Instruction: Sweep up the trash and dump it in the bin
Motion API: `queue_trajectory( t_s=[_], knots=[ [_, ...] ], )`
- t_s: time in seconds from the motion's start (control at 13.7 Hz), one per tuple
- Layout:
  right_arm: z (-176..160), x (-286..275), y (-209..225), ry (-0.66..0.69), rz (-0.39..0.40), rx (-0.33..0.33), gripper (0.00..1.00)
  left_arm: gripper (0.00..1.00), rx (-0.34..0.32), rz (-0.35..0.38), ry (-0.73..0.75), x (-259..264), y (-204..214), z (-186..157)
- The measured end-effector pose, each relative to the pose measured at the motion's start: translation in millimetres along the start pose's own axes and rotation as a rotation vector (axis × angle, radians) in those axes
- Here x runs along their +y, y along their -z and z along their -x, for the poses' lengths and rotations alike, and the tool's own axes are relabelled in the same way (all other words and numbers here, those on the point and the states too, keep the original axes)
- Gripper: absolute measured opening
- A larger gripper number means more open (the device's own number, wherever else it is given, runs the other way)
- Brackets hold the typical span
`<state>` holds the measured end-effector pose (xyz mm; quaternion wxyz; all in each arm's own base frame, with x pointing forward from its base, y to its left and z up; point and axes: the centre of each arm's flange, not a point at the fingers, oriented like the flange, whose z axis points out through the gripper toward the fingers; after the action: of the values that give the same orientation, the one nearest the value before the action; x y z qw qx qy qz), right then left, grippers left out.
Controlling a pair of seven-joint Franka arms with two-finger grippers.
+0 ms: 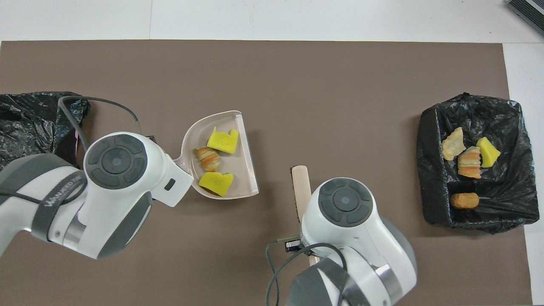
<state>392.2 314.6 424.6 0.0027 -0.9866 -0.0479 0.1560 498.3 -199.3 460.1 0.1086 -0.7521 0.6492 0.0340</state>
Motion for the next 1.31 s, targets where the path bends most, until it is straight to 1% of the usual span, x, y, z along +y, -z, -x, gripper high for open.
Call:
queue_trajectory(
  t_s=[0.15,0.29,0.36,0.51,0.66,0.87,1.09,1.17,1.24,1.31],
  knots=[
    [3.5,-33.6,-19.8,-0.038,0.002,0.021,0.26,0.31,-0.012,0.012,0.048,-16.5,3.9,34.1],
    [8.0,-68.3,-41.8,-0.068,-0.018,0.040,0.26,0.31,-0.021,0.022,0.076,-30.8,5.7,70.1],
    [11.5,-85.0,-55.0,-0.068,-0.024,0.042,0.26,0.31,-0.026,0.029,0.082,-37.2,5.4,90.2],
    [20.3,-113.1,-84.3,-0.055,-0.010,0.036,0.26,0.31,-0.033,0.037,0.113,-49.3,3.8,134.4],
    [23.7,-123.7,-103.5,-0.055,0.010,0.018,0.26,0.31,-0.037,0.044,0.128,-59.6,0.4,182.5],
    [21.0,-121.4,-107.0,-0.063,0.014,0.012,0.26,0.31,-0.040,0.060,0.101,-68.0,-6.6,247.3],
    [22.0,-118.5,-111.8,-0.066,0.025,0.001,0.26,0.31,-0.047,0.076,0.128,-68.7,-14.4,309.6],
    [22.6,-118.0,-112.2,-0.066,0.029,-0.004,0.33,0.31,-0.049,0.077,0.133,-68.3,-15.1,329.4],
    [23.4,-117.9,-111.3,-0.065,0.035,-0.012,0.42,0.31,-0.051,0.072,0.126,-68.1,-14.1,348.5],
    [24.4,-118.4,-108.2,-0.064,0.042,-0.021,0.55,0.31,-0.053,0.055,0.107,-68.8,-11.6,368.8]
  ],
)
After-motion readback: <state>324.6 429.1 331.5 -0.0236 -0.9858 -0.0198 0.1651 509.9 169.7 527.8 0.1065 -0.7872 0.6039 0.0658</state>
